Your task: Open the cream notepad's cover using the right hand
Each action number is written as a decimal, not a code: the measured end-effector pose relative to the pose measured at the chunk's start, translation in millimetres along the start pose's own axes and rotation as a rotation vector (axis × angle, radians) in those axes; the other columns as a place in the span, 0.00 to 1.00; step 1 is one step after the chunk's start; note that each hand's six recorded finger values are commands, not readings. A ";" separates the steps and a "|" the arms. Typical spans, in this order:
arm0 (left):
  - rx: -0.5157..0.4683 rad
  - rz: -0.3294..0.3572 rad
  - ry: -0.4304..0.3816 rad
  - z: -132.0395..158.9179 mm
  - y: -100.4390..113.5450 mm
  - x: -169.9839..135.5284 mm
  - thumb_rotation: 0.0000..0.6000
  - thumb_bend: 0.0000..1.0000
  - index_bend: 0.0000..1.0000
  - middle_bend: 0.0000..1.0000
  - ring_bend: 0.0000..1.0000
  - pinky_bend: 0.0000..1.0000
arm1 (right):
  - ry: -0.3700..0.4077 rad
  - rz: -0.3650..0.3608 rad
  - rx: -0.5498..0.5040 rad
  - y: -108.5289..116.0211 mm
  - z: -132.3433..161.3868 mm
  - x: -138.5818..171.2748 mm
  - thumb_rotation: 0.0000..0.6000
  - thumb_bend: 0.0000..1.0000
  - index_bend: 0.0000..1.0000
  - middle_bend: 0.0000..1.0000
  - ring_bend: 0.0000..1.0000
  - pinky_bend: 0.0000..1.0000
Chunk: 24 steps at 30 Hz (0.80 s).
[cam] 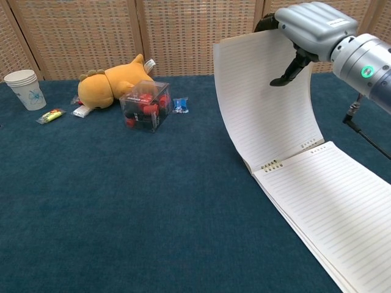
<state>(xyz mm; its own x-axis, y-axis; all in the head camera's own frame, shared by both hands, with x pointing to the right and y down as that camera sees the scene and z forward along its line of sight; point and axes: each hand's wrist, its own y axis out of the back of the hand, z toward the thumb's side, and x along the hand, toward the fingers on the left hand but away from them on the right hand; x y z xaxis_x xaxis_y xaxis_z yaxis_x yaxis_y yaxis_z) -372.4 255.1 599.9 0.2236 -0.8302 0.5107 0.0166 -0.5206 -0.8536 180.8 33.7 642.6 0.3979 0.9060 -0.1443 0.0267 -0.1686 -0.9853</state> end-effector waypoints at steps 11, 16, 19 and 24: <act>-0.007 0.002 0.002 -1.6 1.4 -0.5 1.00 0.00 0.00 0.00 0.00 0.00 | 0.002 -0.002 -0.022 15.2 9.0 -5.5 1.00 0.08 0.00 0.00 0.00 0.12; -0.007 0.000 0.000 -1.4 1.1 -0.6 1.00 0.00 0.00 0.00 0.00 0.00 | -0.007 0.005 -0.031 22.3 9.6 -6.2 1.00 0.05 0.00 0.00 0.00 0.01; -0.007 0.002 -0.001 -1.5 1.6 -0.9 1.00 0.00 0.00 0.00 0.00 0.00 | -0.009 0.009 -0.036 24.4 10.1 -5.9 1.00 0.05 0.00 0.00 0.00 0.00; -0.007 0.007 -0.001 -1.7 2.9 -1.4 1.00 0.00 0.00 0.00 0.00 0.00 | -0.014 0.022 -0.029 24.4 8.7 -2.1 1.00 0.05 0.00 0.00 0.00 0.00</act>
<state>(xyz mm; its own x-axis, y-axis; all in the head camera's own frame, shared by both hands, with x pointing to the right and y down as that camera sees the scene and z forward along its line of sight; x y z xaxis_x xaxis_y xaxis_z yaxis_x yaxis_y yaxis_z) -374.3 254.4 596.8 0.2246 -0.8338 0.5044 0.0079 -0.5160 -0.8565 172.6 31.0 618.2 0.3858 0.9073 -0.1671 0.0449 -0.1994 -0.9789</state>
